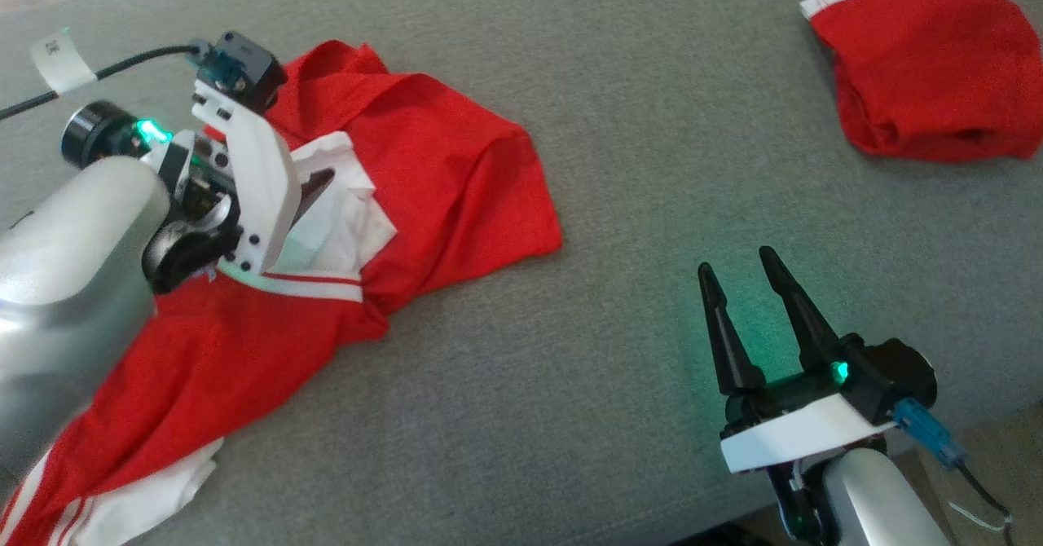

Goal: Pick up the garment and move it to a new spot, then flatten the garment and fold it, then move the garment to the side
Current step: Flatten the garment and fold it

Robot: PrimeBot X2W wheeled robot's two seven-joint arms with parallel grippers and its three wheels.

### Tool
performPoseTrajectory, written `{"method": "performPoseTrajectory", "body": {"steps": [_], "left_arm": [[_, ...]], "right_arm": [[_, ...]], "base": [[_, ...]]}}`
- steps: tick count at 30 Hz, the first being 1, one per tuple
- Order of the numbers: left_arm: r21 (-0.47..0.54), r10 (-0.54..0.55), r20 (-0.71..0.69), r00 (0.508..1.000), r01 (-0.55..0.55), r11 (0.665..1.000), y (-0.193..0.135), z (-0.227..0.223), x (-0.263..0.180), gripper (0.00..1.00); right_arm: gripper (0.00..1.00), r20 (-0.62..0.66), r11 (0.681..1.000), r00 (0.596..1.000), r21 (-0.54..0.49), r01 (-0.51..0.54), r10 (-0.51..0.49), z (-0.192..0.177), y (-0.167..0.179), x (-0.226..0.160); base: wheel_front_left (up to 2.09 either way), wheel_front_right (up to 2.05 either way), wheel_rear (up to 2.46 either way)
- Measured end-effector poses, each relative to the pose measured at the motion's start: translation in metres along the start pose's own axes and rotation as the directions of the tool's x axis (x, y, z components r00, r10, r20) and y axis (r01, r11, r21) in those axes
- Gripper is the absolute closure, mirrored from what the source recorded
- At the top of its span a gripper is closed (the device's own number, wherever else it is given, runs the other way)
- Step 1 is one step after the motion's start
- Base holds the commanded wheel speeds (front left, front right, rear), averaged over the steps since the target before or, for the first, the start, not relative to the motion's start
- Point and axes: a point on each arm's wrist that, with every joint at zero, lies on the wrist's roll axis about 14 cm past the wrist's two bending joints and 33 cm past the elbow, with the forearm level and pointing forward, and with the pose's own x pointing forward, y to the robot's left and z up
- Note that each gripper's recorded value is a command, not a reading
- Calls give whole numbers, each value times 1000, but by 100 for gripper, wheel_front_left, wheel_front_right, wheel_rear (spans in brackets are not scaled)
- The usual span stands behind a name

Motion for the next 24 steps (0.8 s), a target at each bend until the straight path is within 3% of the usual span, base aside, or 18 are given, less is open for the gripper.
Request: {"method": "performPoseTrajectory", "body": {"steps": [1,4,5,11,17,24], "left_arm": [[-1,-10,-23,1000,10,1000,-2,-4,4,16],[28,-21,-70,997,23,999,-5,-14,12,95],[28,-21,-70,997,23,999,-5,-14,12,100],[121,-13,-1,1000,13,993,-8,-4,4,100],[267,-64,130,989,27,963,-37,17,-19,100],[388,-82,160,984,14,921,-58,-3,-36,100]], "right_arm": [[0,-4,1000,1000,-1,9,-9,-1,-3,-1],[0,-10,1000,1000,-1,27,-27,-3,-7,-4],[0,-10,1000,1000,-1,27,-27,-3,-7,-4],[0,1,1000,1000,5,29,-29,0,-7,-2],[0,23,1000,1000,9,-1,0,6,2,2],[0,45,999,998,12,-33,32,13,12,4]], "base": [[0,0,0],[0,0,0],[0,0,0],[0,0,0],[0,0,0],[0,0,0]]}}
